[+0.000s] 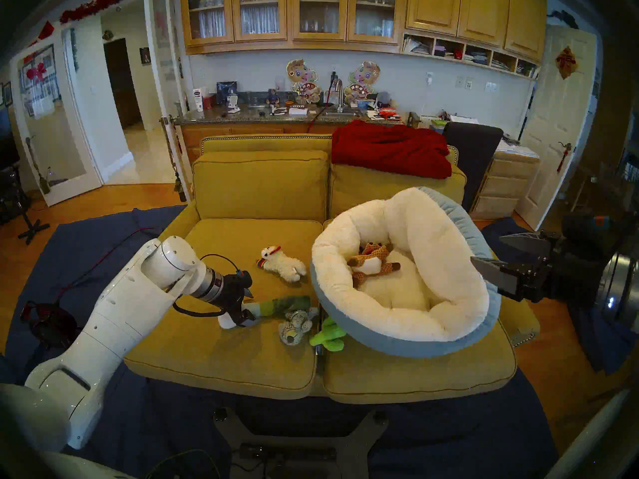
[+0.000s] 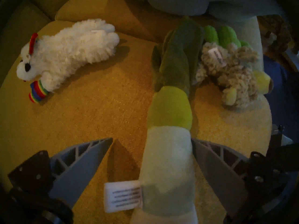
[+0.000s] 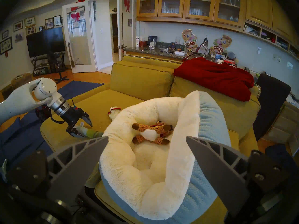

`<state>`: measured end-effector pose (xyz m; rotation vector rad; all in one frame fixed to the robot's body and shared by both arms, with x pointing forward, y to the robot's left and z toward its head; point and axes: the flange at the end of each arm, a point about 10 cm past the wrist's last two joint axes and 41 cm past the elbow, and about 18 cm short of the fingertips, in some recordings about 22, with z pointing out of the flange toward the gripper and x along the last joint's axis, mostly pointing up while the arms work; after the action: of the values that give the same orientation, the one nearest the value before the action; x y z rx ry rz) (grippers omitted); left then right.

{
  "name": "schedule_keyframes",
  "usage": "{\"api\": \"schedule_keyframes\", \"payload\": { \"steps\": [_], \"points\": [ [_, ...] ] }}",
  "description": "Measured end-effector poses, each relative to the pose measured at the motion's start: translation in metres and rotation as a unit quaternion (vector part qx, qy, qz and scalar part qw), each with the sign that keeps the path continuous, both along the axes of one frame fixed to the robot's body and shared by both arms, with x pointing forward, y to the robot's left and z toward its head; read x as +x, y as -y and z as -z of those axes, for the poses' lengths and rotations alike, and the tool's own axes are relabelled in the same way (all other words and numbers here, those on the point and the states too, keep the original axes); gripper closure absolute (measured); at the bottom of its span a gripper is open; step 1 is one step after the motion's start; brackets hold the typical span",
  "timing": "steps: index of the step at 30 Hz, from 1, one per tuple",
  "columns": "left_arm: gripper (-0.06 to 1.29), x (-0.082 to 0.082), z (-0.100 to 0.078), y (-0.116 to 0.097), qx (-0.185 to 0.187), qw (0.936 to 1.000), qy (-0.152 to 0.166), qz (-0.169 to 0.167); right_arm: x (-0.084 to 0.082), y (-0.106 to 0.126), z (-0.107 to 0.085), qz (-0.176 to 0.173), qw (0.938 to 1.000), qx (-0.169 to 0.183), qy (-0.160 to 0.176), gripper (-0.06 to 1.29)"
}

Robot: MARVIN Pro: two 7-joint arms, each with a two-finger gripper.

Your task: Put toys into dog bed

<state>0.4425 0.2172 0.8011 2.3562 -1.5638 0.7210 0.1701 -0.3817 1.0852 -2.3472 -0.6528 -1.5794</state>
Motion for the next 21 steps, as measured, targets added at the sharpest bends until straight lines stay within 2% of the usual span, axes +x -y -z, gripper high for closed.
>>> {"api": "schedule_keyframes", "payload": {
  "steps": [3,4,5,7,8,9,16,21],
  "points": [
    [0.0,0.001,0.001,0.002,0.0,1.0,0.007,0.0,0.0,0.0,0.0,0.0,1.0,0.0,0.0,-0.03],
    [0.06,0.001,0.001,0.002,0.0,1.0,0.009,0.0,0.0,0.0,0.0,0.0,1.0,0.0,0.0,-0.03],
    [0.46,0.002,0.0,0.002,-0.001,0.9999,0.011,-0.001,0.0,0.0,0.0,0.0,1.0,0.0,0.0,-0.03],
    [0.82,0.002,-0.001,0.002,-0.003,0.9999,0.013,-0.003,0.0,0.0,0.0,0.0,1.0,0.0,0.0,-0.03],
    [1.09,0.002,-0.002,0.002,-0.005,0.9999,0.015,-0.003,0.0,0.0,0.0,0.0,1.0,0.0,0.0,-0.03],
    [1.18,0.003,-0.005,0.003,-0.008,0.9998,0.018,-0.004,0.0,0.0,0.0,0.0,1.0,0.0,0.0,-0.03],
    [1.18,0.006,-0.032,0.008,-0.032,0.9985,0.044,0.001,0.0,0.0,0.0,0.0,1.0,0.0,0.0,-0.03],
    [1.18,0.014,-0.069,0.009,-0.052,0.9958,0.076,-0.002,0.0,0.0,0.0,0.0,1.0,0.001,0.0,-0.03]
  ]
}}
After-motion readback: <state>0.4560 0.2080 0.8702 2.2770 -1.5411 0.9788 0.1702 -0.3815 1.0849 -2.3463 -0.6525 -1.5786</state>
